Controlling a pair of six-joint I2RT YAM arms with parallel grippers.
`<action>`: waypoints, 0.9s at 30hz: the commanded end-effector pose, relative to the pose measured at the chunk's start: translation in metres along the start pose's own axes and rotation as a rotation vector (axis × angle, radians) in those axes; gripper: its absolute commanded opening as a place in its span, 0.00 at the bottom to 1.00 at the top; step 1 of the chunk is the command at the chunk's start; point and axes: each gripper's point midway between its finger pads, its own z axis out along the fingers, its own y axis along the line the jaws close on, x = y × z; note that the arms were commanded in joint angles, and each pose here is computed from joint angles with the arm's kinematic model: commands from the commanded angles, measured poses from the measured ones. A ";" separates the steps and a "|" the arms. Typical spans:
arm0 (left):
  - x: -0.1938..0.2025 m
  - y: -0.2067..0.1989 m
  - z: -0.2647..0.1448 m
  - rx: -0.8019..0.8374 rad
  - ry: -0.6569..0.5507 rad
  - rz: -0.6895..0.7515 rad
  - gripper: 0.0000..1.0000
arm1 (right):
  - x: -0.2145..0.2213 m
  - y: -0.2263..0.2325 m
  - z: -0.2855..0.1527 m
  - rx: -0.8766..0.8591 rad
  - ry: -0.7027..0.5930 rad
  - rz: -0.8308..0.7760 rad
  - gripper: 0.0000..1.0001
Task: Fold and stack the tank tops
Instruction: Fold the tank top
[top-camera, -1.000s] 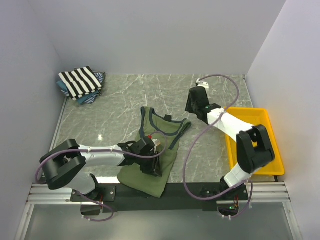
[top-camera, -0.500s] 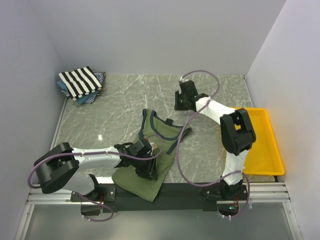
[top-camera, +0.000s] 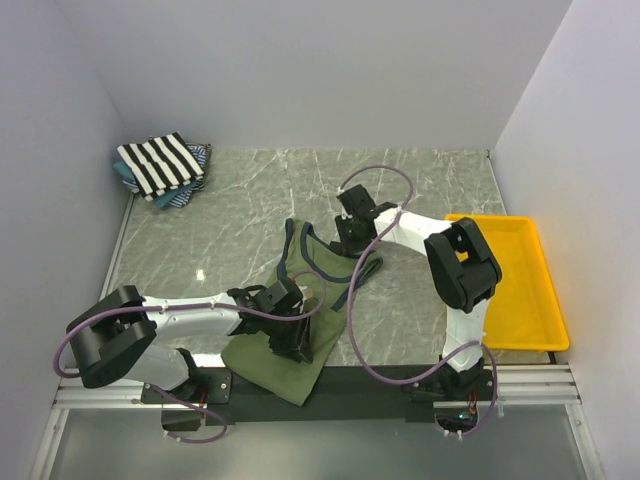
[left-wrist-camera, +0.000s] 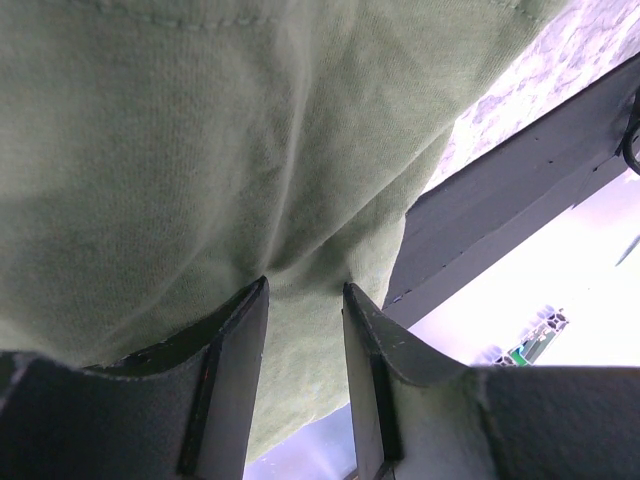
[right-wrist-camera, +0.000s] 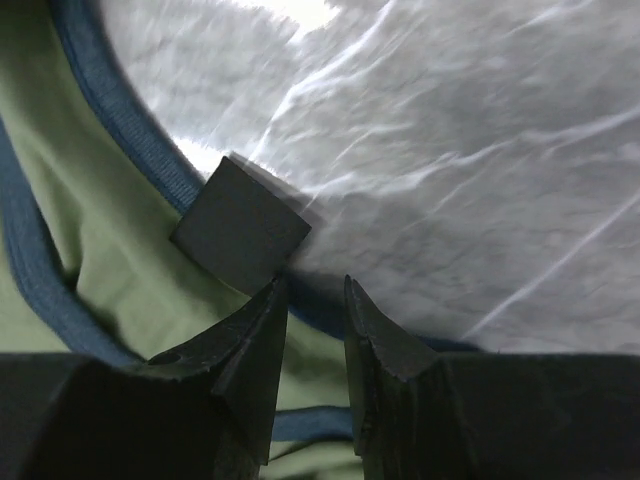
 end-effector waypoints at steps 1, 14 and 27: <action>0.014 0.024 -0.001 -0.085 0.048 -0.001 0.43 | 0.005 -0.003 -0.005 0.076 0.015 -0.038 0.37; 0.015 0.025 -0.001 -0.084 0.048 0.001 0.43 | -0.018 0.003 -0.034 0.068 -0.096 -0.014 0.38; 0.012 0.023 -0.001 -0.080 0.043 0.000 0.43 | -0.028 0.022 -0.006 0.069 -0.068 -0.044 0.38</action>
